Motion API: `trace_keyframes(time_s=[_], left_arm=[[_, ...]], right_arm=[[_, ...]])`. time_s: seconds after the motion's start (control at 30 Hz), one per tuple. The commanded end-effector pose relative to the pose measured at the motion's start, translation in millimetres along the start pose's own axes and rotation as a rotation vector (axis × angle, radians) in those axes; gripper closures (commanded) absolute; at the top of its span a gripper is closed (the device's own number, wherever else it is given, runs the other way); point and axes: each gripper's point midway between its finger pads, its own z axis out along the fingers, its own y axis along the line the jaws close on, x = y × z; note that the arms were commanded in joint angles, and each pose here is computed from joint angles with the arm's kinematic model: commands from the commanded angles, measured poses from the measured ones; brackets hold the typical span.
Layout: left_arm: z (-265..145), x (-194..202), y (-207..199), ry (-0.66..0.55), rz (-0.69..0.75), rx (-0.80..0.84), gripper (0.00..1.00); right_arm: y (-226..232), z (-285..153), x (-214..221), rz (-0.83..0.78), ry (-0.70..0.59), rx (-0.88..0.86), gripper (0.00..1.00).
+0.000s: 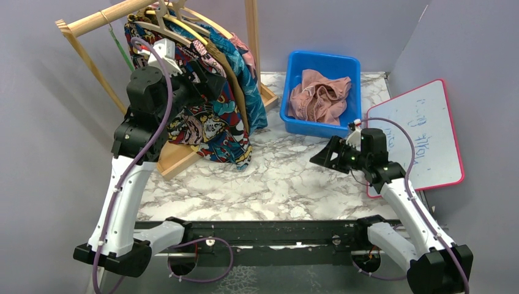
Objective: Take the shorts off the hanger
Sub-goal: Pick up the hanger from the clothes rod.
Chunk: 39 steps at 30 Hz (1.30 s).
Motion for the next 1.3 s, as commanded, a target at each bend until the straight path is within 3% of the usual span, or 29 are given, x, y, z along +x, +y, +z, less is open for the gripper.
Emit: trace_keyframes(time_s=[0.0, 0.13, 0.27, 0.53, 0.73, 1.0, 1.27], left_arm=[[2.7, -8.6, 3.6, -0.09, -0.041, -0.002, 0.05], [-0.1, 22.0, 19.3, -0.039, -0.006, -0.017, 0.04], [-4.8, 76.2, 27.7, 0.089, 0.053, 0.055, 0.02], [-37.9, 169.5, 25.2, 0.307, 0.086, 0.276, 0.01], [-54.3, 196.6, 35.6, 0.318, 0.056, 0.278, 0.01], [-62.3, 219.8, 48.7, 0.329, 0.113, 0.288, 0.01], [-58.3, 227.8, 61.9, 0.256, 0.129, 0.267, 0.01]], right_arm=[[48.7, -9.1, -9.4, -0.106, 0.003, -0.247, 0.19], [118.7, -40.3, -38.8, -0.309, -0.098, -0.542, 0.21], [165.9, -58.0, -66.5, -0.473, -0.173, -0.622, 0.21], [251.9, -43.0, -84.4, -0.67, -0.193, -0.675, 0.29], [311.4, -16.5, -103.0, -0.776, -0.259, -0.683, 0.43], [386.2, 12.6, -124.1, -0.882, -0.395, -0.692, 0.46], [416.5, 38.9, -135.5, -0.94, -0.461, -0.706, 0.51]])
